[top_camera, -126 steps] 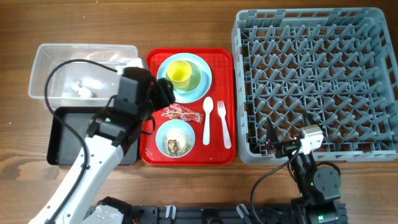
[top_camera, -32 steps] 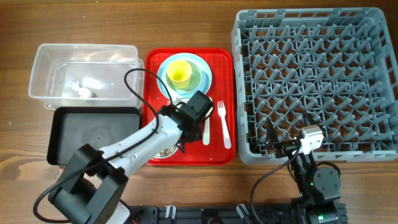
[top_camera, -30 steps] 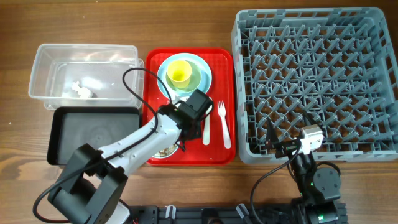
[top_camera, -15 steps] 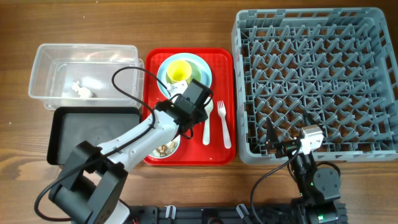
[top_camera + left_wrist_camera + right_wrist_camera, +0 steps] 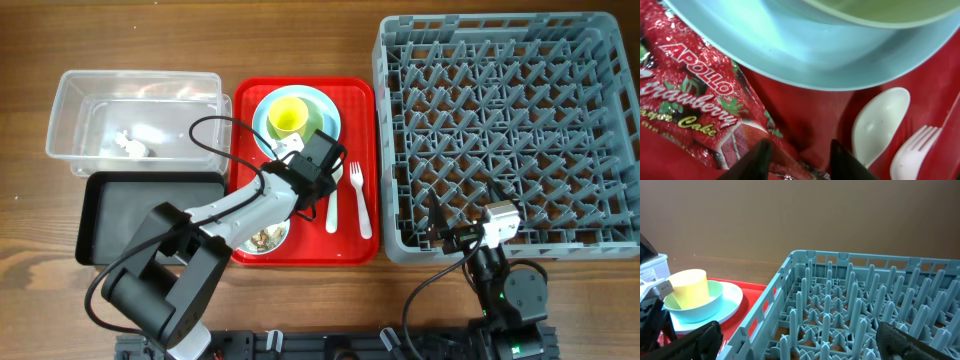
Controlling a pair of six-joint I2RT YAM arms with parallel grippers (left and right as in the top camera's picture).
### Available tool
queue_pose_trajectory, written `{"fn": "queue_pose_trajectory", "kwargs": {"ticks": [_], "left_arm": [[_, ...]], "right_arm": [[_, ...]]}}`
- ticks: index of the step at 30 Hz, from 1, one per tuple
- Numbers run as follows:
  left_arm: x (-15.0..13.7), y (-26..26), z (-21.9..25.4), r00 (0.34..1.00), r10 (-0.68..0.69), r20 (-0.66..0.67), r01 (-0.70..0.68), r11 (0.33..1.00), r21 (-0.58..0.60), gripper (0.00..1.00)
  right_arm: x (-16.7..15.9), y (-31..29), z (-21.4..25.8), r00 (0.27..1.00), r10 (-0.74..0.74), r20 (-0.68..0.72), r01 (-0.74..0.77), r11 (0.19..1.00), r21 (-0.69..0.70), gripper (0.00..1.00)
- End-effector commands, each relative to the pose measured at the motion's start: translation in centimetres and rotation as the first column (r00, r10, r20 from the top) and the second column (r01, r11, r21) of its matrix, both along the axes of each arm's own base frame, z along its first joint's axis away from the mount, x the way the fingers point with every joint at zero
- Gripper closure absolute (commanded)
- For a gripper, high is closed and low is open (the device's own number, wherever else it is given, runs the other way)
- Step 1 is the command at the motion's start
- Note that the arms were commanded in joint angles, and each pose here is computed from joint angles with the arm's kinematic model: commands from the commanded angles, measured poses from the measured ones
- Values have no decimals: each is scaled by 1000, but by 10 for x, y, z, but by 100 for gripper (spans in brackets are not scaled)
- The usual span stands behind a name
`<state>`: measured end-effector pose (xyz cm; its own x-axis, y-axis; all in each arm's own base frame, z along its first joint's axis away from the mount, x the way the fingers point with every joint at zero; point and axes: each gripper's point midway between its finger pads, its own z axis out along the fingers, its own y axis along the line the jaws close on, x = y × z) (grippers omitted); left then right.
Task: Sort waste into correct bins and load items into the dishwasher rack
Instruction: 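Grasp the red candy wrapper with the left gripper and lift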
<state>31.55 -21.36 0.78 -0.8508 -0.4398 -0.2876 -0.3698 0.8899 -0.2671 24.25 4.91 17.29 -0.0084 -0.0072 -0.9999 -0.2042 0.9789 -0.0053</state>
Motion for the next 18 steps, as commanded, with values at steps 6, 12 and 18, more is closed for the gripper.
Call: {"fn": "queue_pose_trajectory", "kwargs": {"ticks": [6,12,18], "left_arm": [[4,0,0,1000,15,7,-16,1000,7,96],[11,-5,43,995,20,96,-14,998,-63,96],[18,7,101,978,62,200,-34,989,-142,96]], "right_arm": [[0,0,1,1000,0,6,0,1000,-5,0],[0,0,1,1000,0,6,0,1000,-5,0],[0,0,1,1000,0,6,0,1000,-5,0]]}}
